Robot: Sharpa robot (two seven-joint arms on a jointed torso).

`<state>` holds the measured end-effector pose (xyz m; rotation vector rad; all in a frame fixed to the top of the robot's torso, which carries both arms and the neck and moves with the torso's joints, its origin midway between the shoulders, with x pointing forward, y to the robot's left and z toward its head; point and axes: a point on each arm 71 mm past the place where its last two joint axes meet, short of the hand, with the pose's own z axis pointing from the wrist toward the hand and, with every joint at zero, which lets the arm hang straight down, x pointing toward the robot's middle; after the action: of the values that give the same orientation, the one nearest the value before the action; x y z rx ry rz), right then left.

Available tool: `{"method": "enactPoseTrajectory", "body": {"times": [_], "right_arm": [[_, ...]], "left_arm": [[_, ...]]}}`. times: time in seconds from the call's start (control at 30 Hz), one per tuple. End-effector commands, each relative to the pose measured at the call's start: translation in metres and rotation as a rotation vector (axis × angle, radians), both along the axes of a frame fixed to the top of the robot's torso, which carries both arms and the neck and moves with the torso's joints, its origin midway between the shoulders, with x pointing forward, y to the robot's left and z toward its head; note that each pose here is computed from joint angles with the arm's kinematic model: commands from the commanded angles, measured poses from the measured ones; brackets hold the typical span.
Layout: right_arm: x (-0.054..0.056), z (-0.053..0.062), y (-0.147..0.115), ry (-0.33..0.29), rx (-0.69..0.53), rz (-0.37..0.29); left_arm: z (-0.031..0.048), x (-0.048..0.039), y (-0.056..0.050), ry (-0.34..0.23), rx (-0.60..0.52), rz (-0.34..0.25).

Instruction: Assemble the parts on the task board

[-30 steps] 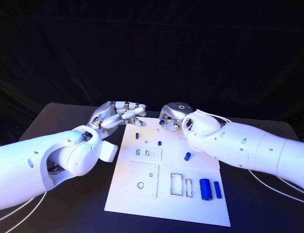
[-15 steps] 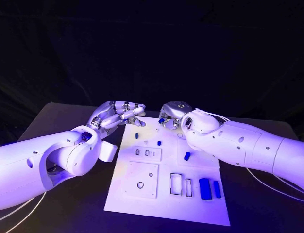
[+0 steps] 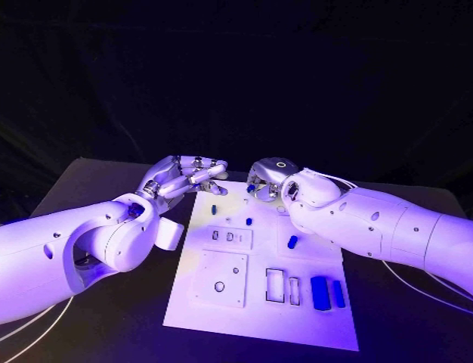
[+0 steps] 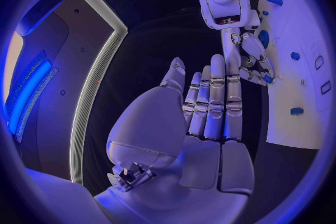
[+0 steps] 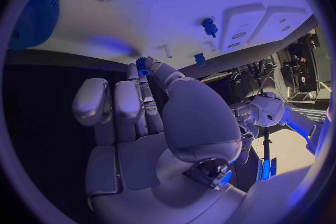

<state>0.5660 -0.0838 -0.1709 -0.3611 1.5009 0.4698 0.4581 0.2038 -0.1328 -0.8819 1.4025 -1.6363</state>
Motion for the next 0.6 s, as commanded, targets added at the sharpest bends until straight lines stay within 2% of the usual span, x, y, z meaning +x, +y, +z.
{"method": "enactPoseTrajectory", "body": {"times": [0.03,0.4,0.6], "right_arm": [[-0.001,-0.002,0.0,0.013,-0.01,0.002],[0.0,0.001,-0.006,-0.018,0.025,-0.016],[-0.008,0.005,-0.024,-0.019,0.065,-0.02]], "left_arm": [[0.0013,-0.0006,-0.002,-0.004,-0.008,-0.018],[0.0011,-0.0001,0.0,-0.003,-0.007,-0.016],[0.0006,0.0013,0.001,-0.003,-0.004,-0.011]]}}
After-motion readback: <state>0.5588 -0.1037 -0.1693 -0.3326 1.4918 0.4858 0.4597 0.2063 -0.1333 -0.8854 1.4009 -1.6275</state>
